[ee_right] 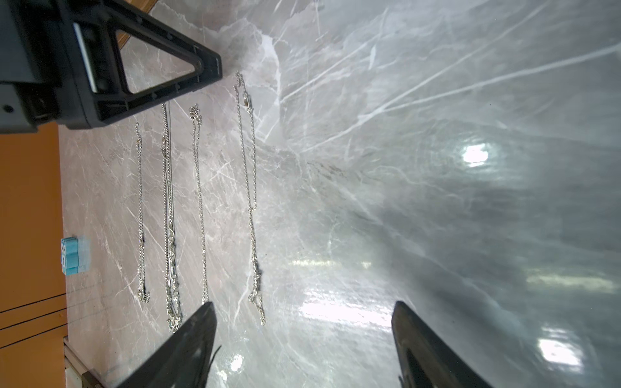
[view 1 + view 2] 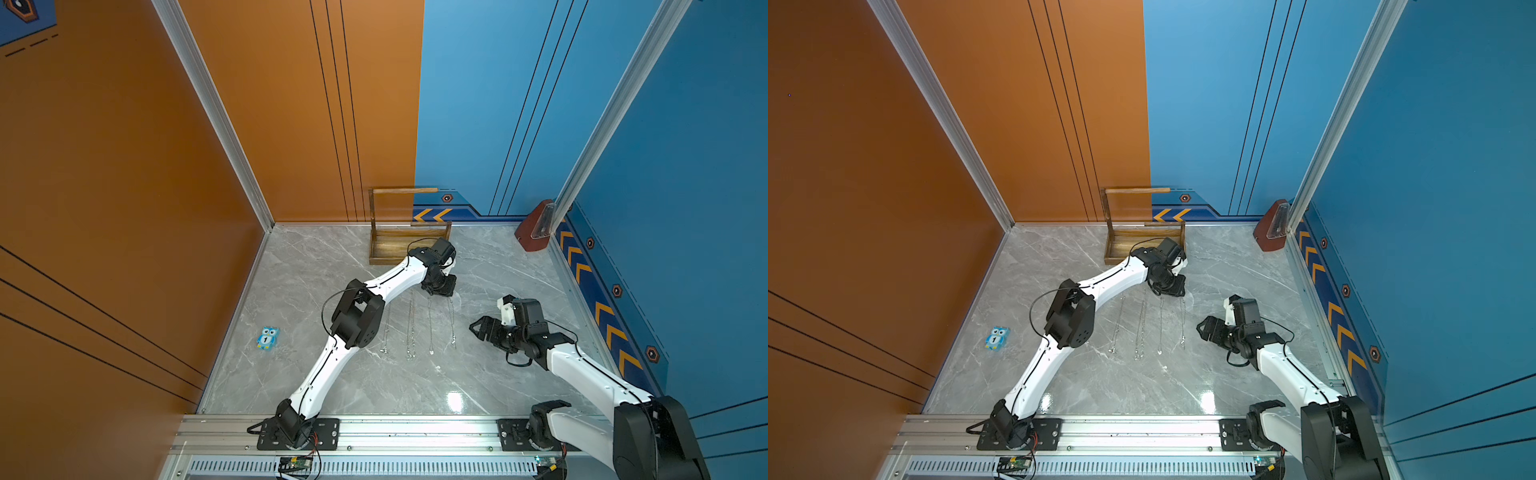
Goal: Take the necklace off the jewelry display stand
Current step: Place the necklace at the center of the board.
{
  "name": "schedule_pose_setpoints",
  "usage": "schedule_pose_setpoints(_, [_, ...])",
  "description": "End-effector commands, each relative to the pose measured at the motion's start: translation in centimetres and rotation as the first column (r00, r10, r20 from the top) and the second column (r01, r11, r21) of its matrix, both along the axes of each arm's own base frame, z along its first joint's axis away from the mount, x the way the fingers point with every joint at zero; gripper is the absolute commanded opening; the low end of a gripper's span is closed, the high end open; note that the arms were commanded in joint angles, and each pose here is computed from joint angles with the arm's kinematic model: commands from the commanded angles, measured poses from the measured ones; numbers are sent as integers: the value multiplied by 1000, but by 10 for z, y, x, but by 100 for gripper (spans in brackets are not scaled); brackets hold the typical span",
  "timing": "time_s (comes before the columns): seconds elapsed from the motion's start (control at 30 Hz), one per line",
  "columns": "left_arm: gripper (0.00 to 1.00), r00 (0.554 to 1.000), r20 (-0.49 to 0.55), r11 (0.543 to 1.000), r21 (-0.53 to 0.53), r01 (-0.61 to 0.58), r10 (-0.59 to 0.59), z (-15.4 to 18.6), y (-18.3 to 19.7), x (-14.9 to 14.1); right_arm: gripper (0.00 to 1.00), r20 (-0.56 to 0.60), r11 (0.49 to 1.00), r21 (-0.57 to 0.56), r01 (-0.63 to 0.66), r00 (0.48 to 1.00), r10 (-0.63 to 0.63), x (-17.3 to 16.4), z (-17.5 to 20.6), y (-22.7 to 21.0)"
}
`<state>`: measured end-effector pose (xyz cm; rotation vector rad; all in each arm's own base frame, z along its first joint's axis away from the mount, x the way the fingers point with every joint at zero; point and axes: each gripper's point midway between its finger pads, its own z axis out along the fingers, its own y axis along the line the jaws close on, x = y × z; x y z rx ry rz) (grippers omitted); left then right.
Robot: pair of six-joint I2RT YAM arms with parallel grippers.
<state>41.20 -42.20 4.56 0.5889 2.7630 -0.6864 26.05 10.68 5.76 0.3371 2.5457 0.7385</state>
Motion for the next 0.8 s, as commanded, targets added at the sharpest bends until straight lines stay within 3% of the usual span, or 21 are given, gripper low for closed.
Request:
schedule_pose_setpoints(0.0, [40,1000,29,1000,-23,-3,3,28,3,4,83,0,999,-19,42,999,-42,0,-3,-9])
schedule_pose_setpoints(0.43, [79,993,118,994,-98,42,-30,96,-7,-11,86,76,991,-33,131,989,-129,-3,8,-28])
schedule_pose_setpoints(0.77, [92,974,217,993,-80,84,-65,143,-3,-43,91,170,956,-18,294,943,-287,-14,21,-61])
